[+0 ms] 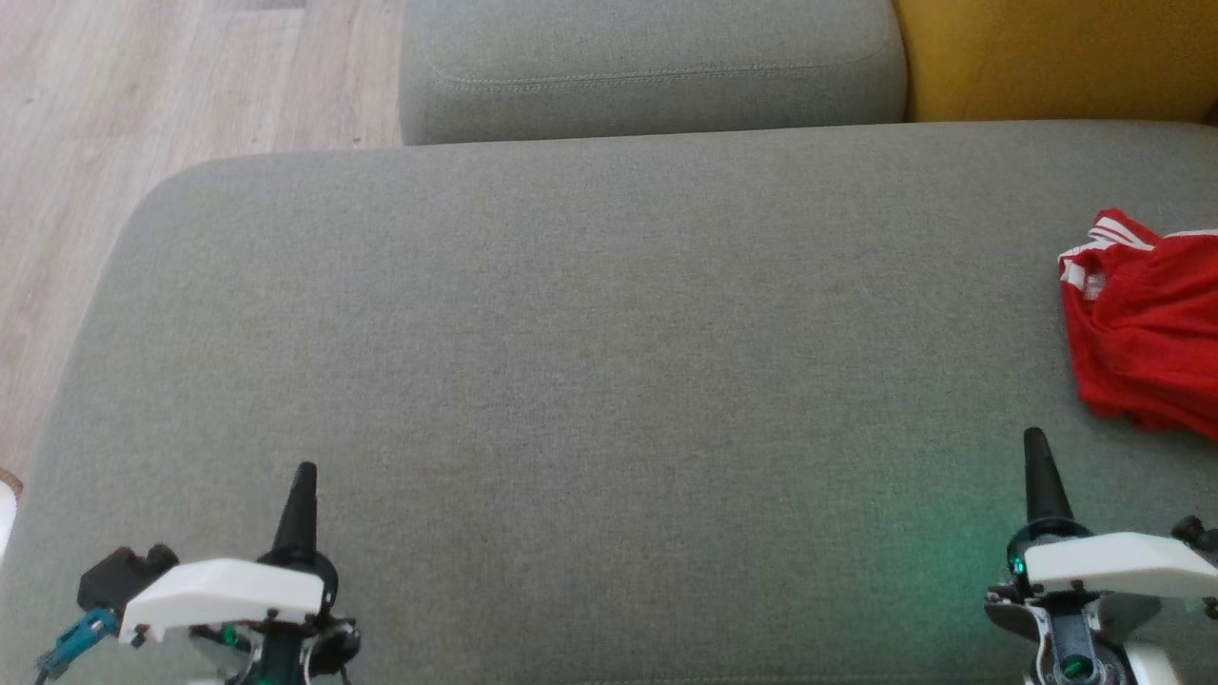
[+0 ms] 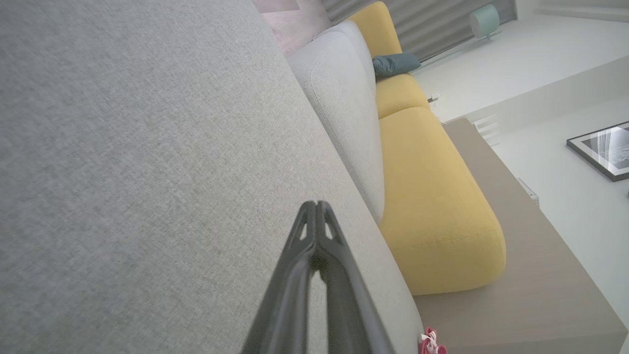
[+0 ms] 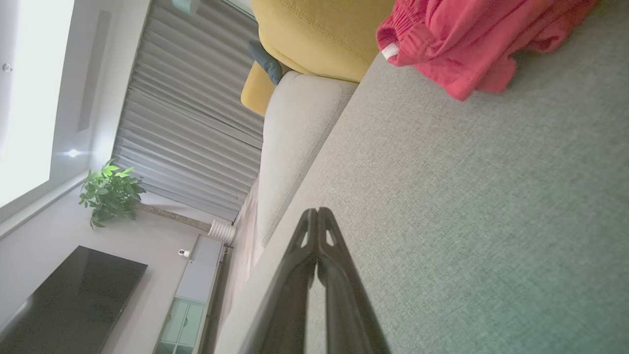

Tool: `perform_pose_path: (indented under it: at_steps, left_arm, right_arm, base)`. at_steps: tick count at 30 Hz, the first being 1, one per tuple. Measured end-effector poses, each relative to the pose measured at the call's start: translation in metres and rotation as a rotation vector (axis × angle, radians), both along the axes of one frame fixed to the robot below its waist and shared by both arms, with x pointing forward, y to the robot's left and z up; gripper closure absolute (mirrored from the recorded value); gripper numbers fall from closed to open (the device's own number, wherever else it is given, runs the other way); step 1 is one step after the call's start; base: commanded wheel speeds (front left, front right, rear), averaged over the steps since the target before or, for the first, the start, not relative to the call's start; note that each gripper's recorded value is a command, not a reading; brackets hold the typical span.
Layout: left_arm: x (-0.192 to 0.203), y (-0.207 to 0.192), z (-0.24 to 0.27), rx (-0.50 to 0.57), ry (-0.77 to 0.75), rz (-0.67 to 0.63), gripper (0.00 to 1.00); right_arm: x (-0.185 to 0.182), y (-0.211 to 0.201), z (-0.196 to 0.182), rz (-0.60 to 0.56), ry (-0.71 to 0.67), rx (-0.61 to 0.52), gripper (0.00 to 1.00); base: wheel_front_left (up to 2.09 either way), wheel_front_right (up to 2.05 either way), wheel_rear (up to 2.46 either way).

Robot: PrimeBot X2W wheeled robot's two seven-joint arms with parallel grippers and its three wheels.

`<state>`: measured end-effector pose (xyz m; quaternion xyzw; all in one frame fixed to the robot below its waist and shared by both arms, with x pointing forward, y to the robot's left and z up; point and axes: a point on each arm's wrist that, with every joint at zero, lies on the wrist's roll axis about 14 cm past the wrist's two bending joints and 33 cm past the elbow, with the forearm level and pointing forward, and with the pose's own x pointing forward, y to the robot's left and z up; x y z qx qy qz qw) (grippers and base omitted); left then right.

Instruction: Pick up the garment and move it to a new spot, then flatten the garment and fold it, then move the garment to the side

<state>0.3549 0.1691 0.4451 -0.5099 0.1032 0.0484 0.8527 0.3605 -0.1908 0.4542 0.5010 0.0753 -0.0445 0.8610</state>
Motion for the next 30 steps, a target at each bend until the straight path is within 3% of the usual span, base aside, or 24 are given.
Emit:
perform_pose_path:
  at_steps: [30]
  left_arm:
    - [0.011, 0.010, 0.015, -0.308, -0.054, 0.050, 1.00]
  right_arm:
    - [0.006, -0.010, 0.011, -0.070, -0.039, 0.322, 1.00]
  base:
    - [0.00, 0.00, 0.00]
